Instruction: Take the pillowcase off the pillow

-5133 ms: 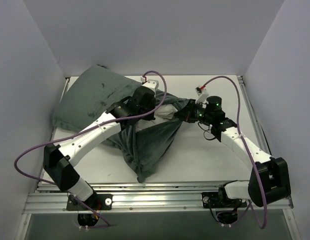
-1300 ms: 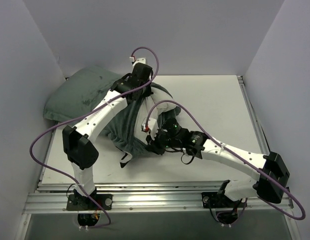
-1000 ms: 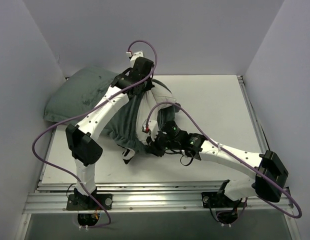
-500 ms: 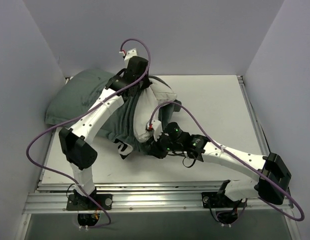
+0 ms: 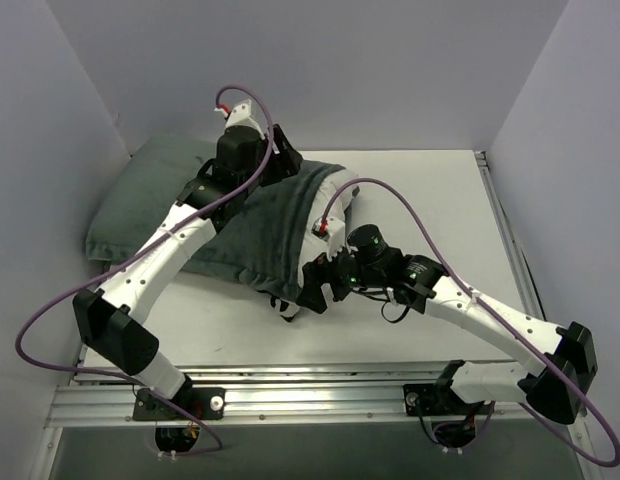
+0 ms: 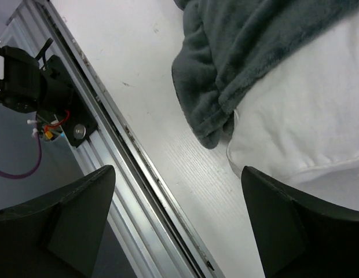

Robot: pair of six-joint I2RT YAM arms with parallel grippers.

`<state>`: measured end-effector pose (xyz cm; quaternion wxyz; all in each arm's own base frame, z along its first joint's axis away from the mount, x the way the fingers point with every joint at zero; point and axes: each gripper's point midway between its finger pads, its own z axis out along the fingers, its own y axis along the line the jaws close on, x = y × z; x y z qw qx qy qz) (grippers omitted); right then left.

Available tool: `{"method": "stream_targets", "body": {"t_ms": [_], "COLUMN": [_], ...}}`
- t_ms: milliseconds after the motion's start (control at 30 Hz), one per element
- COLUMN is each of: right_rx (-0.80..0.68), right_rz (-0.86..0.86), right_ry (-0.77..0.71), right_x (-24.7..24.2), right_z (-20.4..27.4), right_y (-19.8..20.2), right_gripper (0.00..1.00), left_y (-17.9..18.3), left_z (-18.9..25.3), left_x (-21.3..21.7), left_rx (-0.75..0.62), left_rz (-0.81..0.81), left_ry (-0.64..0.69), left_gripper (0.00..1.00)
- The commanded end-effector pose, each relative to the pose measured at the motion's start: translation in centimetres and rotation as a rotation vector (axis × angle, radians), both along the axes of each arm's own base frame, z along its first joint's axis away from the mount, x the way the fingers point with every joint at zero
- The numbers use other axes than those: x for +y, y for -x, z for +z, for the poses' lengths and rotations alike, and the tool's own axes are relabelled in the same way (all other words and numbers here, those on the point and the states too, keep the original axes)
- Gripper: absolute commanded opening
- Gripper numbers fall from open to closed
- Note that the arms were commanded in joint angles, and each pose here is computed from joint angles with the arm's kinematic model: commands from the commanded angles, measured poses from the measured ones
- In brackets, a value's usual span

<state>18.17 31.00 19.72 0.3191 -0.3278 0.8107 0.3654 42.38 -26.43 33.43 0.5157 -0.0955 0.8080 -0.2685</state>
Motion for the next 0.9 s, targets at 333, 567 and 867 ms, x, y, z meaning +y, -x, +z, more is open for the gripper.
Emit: {"method": "stream_targets", "body": {"t_ms": [333, 567, 867], "right_rx": [0.071, 0.121, 0.171], "right_rz": [-0.446, -0.333, -0.239], "right_ry": [0.016, -0.082, -0.157], "right_x": [-6.1, -2.5, 0.5], "right_z": [-2.9, -2.2, -3.0], "right_y": [-7.8, -8.5, -9.0], "right_gripper": [0.94, 0.98, 0.98], "left_y": [6.9, 12.7, 16.9], "left_z": [0.4, -5.8, -12.1], "left_x": [5.4, 7.2, 6.7], "left_rx": [0.013, 0.131, 0.223], "left_rz": [-0.006, -0.051, -0.103], "left_ry": [-0.049, 0.012, 0.191], "left_gripper": [0.94, 0.95, 0.95]}}
